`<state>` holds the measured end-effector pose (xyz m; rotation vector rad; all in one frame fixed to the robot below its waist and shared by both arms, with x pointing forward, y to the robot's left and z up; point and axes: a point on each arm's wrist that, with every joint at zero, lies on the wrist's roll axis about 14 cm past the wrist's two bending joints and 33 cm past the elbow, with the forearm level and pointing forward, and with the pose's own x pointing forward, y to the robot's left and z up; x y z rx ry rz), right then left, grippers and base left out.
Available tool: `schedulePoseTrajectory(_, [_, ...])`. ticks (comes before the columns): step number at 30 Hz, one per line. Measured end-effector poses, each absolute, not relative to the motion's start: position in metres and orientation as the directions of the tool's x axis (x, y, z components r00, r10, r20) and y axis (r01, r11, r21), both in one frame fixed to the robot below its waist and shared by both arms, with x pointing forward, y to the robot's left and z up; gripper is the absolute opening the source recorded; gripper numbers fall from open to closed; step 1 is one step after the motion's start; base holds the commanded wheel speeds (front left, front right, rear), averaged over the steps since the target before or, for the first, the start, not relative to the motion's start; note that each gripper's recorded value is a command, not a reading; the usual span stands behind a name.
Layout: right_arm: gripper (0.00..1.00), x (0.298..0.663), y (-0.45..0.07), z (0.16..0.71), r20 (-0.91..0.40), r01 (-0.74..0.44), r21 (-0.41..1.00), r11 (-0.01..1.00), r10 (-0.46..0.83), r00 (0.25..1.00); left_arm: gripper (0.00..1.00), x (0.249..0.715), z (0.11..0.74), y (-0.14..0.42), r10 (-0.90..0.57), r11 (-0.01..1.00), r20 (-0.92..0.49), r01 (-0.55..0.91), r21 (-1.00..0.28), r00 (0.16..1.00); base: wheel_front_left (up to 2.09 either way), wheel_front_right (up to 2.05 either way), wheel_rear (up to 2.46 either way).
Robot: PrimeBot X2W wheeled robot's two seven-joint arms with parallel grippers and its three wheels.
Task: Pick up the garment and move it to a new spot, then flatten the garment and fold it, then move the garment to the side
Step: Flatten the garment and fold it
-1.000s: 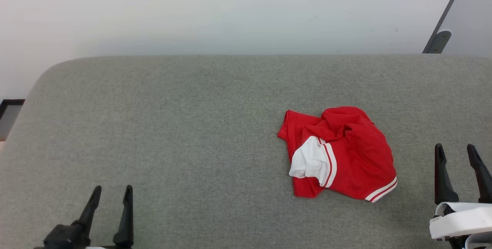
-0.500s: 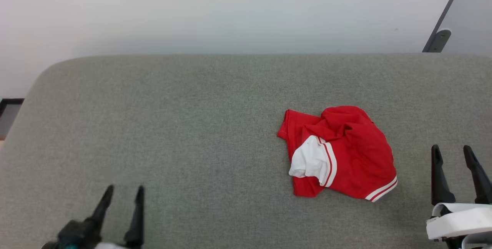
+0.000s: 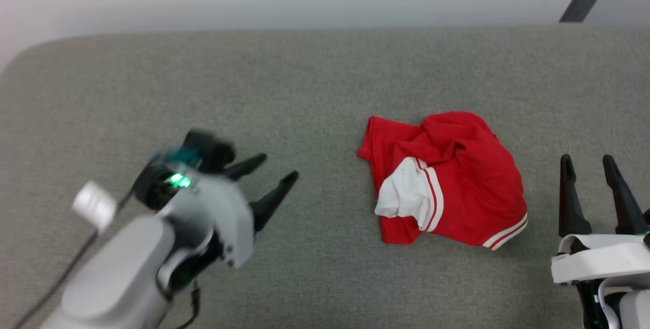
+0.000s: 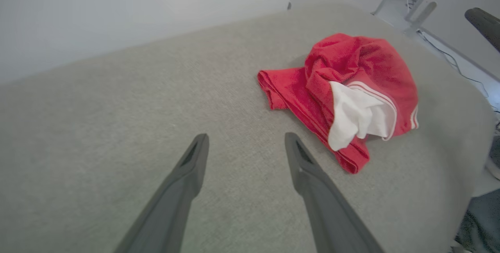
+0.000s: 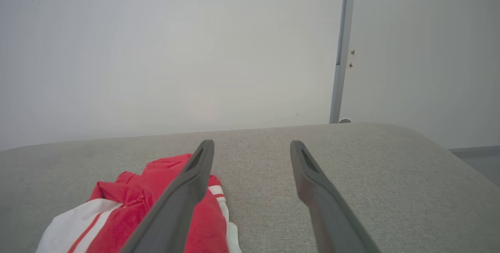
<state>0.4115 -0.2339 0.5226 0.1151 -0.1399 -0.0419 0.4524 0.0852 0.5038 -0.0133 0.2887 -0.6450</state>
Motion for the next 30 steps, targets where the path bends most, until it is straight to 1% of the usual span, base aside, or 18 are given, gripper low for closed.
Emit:
schedulePoseTrajectory(2, [1.0, 0.414, -0.234, 0.516, 0.121, 0.04, 0.123, 0.992, -0.055, 0.991, 1.0, 0.451, 0.487, 0.069, -0.635, 0.765, -0.397, 0.613, -0.198, 0.663, 0.0, 0.0, 0.0])
schedulePoseTrajectory(3, [1.0, 0.416, -0.234, 0.514, 0.117, 0.041, 0.126, 0.991, -0.056, 0.992, 1.0, 0.447, 0.481, 0.059, -0.658, 0.739, -0.457, 0.63, -0.239, 0.599, 0.0, 0.0, 0.0])
schedulePoseTrajectory(6, [1.0, 0.423, -0.234, 0.514, 0.118, 0.045, 0.131, 0.99, -0.06, 0.991, 1.0, 0.446, 0.484, 0.031, -0.726, 0.666, -0.521, 0.646, -0.372, 0.449, 0.0, 0.0, 0.0])
schedulePoseTrajectory(9, [1.0, 0.425, -0.234, 0.511, 0.113, 0.052, 0.136, 0.989, -0.068, 0.991, 1.0, 0.436, 0.477, 0.008, -0.755, 0.602, -0.593, 0.654, -0.458, 0.279, 0.0, 0.0, 0.0])
schedulePoseTrajectory(11, [1.0, 0.426, -0.237, 0.509, 0.109, 0.068, 0.145, 0.987, -0.084, 0.99, 1.0, 0.429, 0.474, -0.018, -0.78, 0.539, -0.603, 0.666, -0.516, 0.165, 0.0, 0.0, 0.0])
schedulePoseTrajectory(12, [1.0, 0.426, -0.237, 0.509, 0.109, 0.068, 0.145, 0.987, -0.084, 0.99, 1.0, 0.429, 0.474, -0.018, -0.78, 0.539, -0.603, 0.666, -0.516, 0.165, 0.0, 0.0, 0.0])
schedulePoseTrajectory(14, [1.0, 0.427, -0.244, 0.509, 0.108, 0.091, 0.149, 0.985, -0.108, 0.988, 1.0, 0.427, 0.465, -0.034, -0.771, 0.511, -0.627, 0.695, -0.506, 0.111, 0.0, 0.0, 0.0])
schedulePoseTrajectory(16, [1.0, 0.426, -0.25, 0.508, 0.105, 0.111, 0.149, 0.983, -0.127, 0.986, 1.0, 0.424, 0.451, -0.039, -0.761, 0.509, -0.644, 0.685, -0.521, 0.075, 0.0, 0.0, 0.0])
schedulePoseTrajectory(19, [1.0, 0.423, -0.261, 0.507, 0.102, 0.144, 0.153, 0.978, -0.16, 0.982, 1.0, 0.428, 0.436, -0.042, -0.738, 0.516, -0.671, 0.695, -0.5, 0.066, 0.0, 0.0, 0.0])
schedulePoseTrajectory(25, [1.0, 0.415, -0.275, 0.502, 0.082, 0.196, 0.148, 0.969, -0.209, 0.974, 1.0, 0.434, 0.42, -0.046, -0.732, 0.515, -0.68, 0.69, -0.509, 0.045, 0.0, 0.0, 0.0])
schedulePoseTrajectory(26, [1.0, 0.414, -0.276, 0.5, 0.079, 0.199, 0.148, 0.969, -0.212, 0.974, 0.85, 0.436, 0.421, -0.047, -0.74, 0.515, -0.671, 0.686, -0.514, 0.052, 0.0, 0.0, 0.0])
schedulePoseTrajectory(27, [1.0, 0.414, -0.276, 0.499, 0.076, 0.202, 0.148, 0.968, -0.214, 0.974, 0.55, 0.437, 0.421, -0.048, -0.744, 0.514, -0.666, 0.681, -0.521, 0.053, 0.0, 0.0, 0.0])
schedulePoseTrajectory(28, [1.0, 0.414, -0.276, 0.499, 0.074, 0.203, 0.149, 0.968, -0.215, 0.974, 0.19, 0.438, 0.421, -0.049, -0.749, 0.513, -0.66, 0.678, -0.526, 0.055, 0.0, 0.0, 0.0])
schedulePoseTrajectory(29, [1.0, 0.414, -0.276, 0.498, 0.073, 0.201, 0.15, 0.968, -0.214, 0.974, 0.0, 0.44, 0.422, -0.05, -0.752, 0.513, -0.656, 0.679, -0.525, 0.062, 0.0, 0.0, 0.0])
schedulePoseTrajectory(30, [1.0, 0.415, -0.275, 0.498, 0.072, 0.199, 0.151, 0.968, -0.212, 0.975, 0.0, 0.441, 0.424, -0.049, -0.753, 0.516, -0.654, 0.679, -0.523, 0.068, 0.0, 0.0, 0.0])
